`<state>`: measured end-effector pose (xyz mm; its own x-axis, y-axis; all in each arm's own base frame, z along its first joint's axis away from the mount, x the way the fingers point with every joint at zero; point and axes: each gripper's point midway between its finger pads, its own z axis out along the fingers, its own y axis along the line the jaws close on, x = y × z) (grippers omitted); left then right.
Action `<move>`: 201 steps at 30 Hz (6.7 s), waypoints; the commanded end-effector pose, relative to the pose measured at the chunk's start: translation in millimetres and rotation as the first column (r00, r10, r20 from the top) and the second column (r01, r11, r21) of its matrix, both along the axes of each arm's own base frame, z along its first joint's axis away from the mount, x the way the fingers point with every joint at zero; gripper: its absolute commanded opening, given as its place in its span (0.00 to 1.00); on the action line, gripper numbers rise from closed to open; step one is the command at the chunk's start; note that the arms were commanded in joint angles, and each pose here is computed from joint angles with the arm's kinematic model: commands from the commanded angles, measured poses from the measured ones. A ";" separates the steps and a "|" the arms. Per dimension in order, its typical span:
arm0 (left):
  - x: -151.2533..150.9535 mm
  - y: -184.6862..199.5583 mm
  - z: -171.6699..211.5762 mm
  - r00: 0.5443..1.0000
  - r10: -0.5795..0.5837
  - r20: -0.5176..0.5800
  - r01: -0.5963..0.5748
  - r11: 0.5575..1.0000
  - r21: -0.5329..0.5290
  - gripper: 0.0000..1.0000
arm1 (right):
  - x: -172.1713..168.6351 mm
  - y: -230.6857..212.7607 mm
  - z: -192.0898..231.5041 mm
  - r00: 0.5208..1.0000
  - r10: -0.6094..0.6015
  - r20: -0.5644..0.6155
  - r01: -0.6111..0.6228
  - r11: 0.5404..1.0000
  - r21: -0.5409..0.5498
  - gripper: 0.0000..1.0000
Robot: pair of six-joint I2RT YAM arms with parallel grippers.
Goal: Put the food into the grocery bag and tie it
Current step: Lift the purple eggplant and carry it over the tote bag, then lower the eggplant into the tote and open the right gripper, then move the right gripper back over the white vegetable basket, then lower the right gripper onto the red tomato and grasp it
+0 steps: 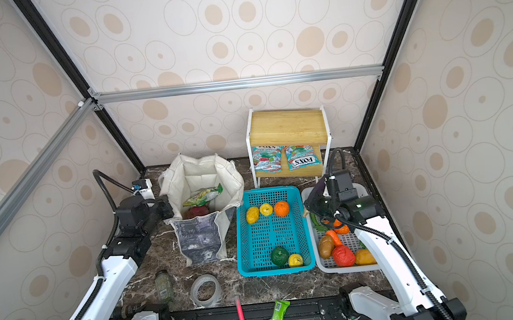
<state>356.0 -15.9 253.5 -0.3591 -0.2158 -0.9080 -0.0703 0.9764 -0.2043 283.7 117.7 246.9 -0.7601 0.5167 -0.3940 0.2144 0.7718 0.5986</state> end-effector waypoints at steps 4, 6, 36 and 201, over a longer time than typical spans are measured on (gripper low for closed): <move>1.4 0.7 5.1 1.000 -0.003 0.018 0.003 1.000 0.004 0.00 | 13.5 75.8 55.1 0.956 0.224 0.190 -0.210 0.973 -0.094 0.23; 1.7 0.4 4.9 1.000 -0.004 0.018 0.004 1.000 0.004 0.00 | 16.8 103.8 64.8 0.932 0.290 0.216 -0.265 0.955 -0.137 0.23; -0.4 -1.6 10.1 0.999 -0.015 0.035 0.015 1.000 0.002 0.00 | 66.1 338.6 -108.1 0.756 0.621 -0.205 -0.654 0.707 -0.269 0.25; -3.4 -0.7 16.9 0.998 -0.012 0.055 0.012 1.000 0.000 0.00 | -115.2 -142.5 -147.9 0.710 -0.505 -0.491 0.252 0.833 -0.493 0.58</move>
